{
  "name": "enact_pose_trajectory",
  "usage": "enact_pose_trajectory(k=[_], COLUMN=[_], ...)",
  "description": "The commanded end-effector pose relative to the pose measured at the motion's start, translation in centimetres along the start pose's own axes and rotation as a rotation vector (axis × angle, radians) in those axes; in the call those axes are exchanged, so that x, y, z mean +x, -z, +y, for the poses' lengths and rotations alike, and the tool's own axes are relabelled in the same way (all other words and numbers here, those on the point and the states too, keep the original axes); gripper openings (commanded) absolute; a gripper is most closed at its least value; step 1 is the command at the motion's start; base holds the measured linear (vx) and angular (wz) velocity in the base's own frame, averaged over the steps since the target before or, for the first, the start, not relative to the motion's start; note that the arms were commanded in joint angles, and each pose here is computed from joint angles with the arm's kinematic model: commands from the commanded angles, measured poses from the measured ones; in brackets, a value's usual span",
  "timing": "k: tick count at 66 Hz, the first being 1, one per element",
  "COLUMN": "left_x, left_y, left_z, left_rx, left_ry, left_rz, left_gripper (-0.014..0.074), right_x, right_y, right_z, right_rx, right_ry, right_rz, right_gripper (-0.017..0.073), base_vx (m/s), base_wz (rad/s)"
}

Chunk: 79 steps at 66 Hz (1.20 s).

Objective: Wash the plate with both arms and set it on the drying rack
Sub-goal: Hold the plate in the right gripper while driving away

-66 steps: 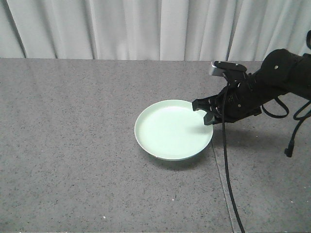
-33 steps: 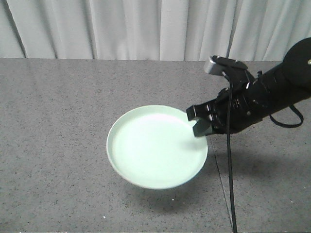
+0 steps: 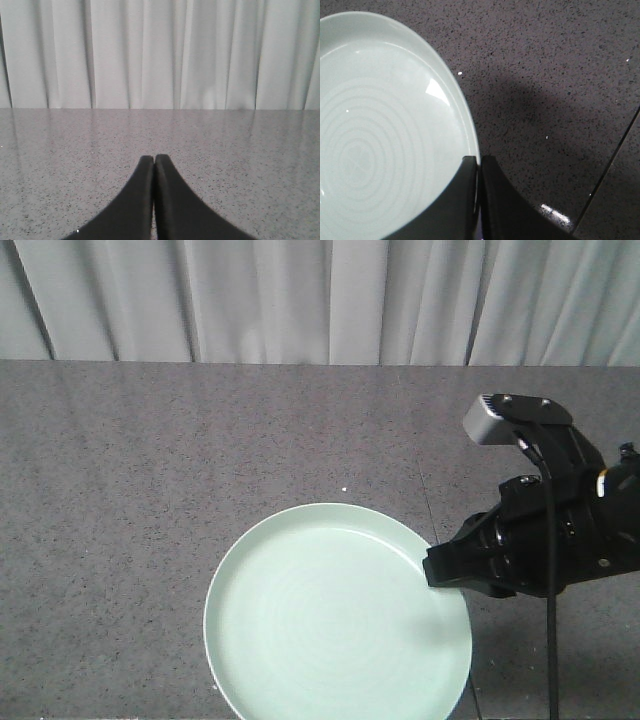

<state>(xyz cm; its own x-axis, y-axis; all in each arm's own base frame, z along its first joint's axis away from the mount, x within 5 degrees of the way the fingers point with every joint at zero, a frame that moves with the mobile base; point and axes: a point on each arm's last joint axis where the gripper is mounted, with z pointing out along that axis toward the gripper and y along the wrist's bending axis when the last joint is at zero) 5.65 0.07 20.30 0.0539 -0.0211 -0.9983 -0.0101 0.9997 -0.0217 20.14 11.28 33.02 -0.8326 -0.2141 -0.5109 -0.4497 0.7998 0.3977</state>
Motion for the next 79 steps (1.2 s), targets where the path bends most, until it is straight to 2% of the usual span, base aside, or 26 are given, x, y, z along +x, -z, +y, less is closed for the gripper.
enact_pose_trajectory(k=[1, 56, 79], left_x=[-1.83, -1.83, -1.83], left_y=[0.28, 0.28, 0.28], left_z=[-0.12, -0.12, -0.12], left_rx=[0.014, 0.014, 0.014], left_ry=[0.003, 0.003, 0.003], left_rz=[-0.119, -0.119, -0.119], left_gripper=[-0.0006, -0.0006, -0.0006], right_x=[-0.27, -0.02, -0.02], right_y=[1.96, 2.65, 2.65], right_z=[1.17, 1.48, 1.48], right_rx=[-0.030, -0.033, -0.033], right_ry=[0.027, 0.038, 0.038], right_rz=[-0.089, -0.108, -0.108], right_gripper=[-0.0008, -0.0008, -0.0008], base_vx=[0.00, 0.00, -0.09], base_wz=[0.00, 0.01, 0.35])
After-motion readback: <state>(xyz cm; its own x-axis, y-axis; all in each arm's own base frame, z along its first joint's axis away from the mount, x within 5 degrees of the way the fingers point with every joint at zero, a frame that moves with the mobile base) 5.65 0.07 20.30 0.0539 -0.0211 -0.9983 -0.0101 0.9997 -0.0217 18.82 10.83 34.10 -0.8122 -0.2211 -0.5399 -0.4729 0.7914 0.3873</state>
